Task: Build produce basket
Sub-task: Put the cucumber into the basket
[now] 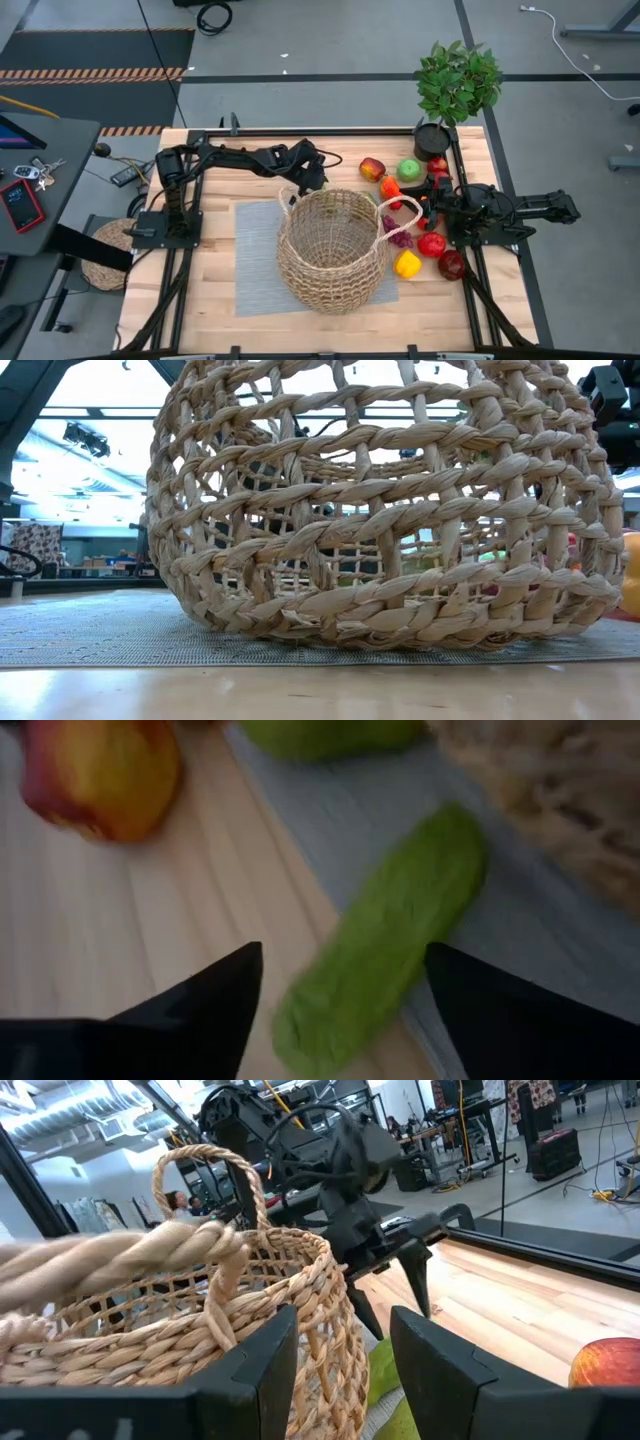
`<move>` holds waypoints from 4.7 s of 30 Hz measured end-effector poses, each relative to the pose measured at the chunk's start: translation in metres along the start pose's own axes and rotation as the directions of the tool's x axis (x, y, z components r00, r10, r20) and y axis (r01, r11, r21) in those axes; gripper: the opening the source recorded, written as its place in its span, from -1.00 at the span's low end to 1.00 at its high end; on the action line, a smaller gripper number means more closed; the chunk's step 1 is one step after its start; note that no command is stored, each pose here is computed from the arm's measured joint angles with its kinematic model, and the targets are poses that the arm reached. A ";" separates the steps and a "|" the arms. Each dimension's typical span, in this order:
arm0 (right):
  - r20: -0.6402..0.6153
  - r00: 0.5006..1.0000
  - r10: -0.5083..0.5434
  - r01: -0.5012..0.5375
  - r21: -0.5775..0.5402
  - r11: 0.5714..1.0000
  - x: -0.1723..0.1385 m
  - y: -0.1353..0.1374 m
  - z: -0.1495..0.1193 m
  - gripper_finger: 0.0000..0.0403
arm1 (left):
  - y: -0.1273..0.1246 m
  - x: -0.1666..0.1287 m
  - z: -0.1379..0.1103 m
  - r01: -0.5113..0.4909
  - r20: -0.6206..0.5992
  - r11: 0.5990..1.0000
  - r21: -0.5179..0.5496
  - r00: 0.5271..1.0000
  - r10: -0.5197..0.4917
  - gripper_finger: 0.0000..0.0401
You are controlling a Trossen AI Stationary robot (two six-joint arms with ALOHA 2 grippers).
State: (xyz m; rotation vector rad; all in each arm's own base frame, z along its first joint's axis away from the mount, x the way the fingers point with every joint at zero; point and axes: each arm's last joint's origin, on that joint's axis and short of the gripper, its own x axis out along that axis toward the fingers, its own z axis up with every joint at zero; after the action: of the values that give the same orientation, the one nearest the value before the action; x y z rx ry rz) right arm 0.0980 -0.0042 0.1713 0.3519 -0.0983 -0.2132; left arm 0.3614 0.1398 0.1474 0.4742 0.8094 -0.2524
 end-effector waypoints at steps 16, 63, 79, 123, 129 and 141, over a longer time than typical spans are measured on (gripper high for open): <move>0.000 1.000 -0.001 0.001 0.000 1.000 0.000 0.000 0.000 -0.17 | -0.005 0.013 -0.014 0.006 -0.100 0.997 -0.076 0.995 -0.014 0.36; 0.000 1.000 0.000 0.000 0.000 1.000 0.000 0.000 0.000 -0.17 | -0.003 -0.191 0.098 -0.764 0.069 0.632 0.130 0.643 0.763 -0.29; 0.000 1.000 0.000 0.000 0.000 1.000 0.000 0.000 0.000 -0.17 | -0.076 -0.219 0.169 -0.872 0.313 0.482 0.084 0.482 0.818 -0.29; 0.001 1.000 0.000 0.000 0.000 1.000 0.000 0.000 0.000 -0.17 | -0.082 -0.218 0.228 0.161 0.231 0.744 -0.648 0.973 -0.010 -0.26; 0.000 1.000 0.000 0.000 0.000 1.000 0.000 0.000 0.000 -0.17 | -0.088 -0.219 0.233 0.186 0.258 0.742 -0.644 0.966 -0.018 -0.26; 0.000 1.000 0.000 0.000 0.000 1.000 0.000 0.000 0.000 -0.17 | -0.096 -0.174 0.231 -0.189 -0.016 0.824 -0.534 0.977 0.213 -0.26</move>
State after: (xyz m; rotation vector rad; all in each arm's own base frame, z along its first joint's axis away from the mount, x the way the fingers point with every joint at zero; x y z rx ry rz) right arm 0.0980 -0.0042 0.1713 0.3519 -0.0981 -0.2133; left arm 0.3534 -0.0518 0.3840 0.0222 0.7405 0.1639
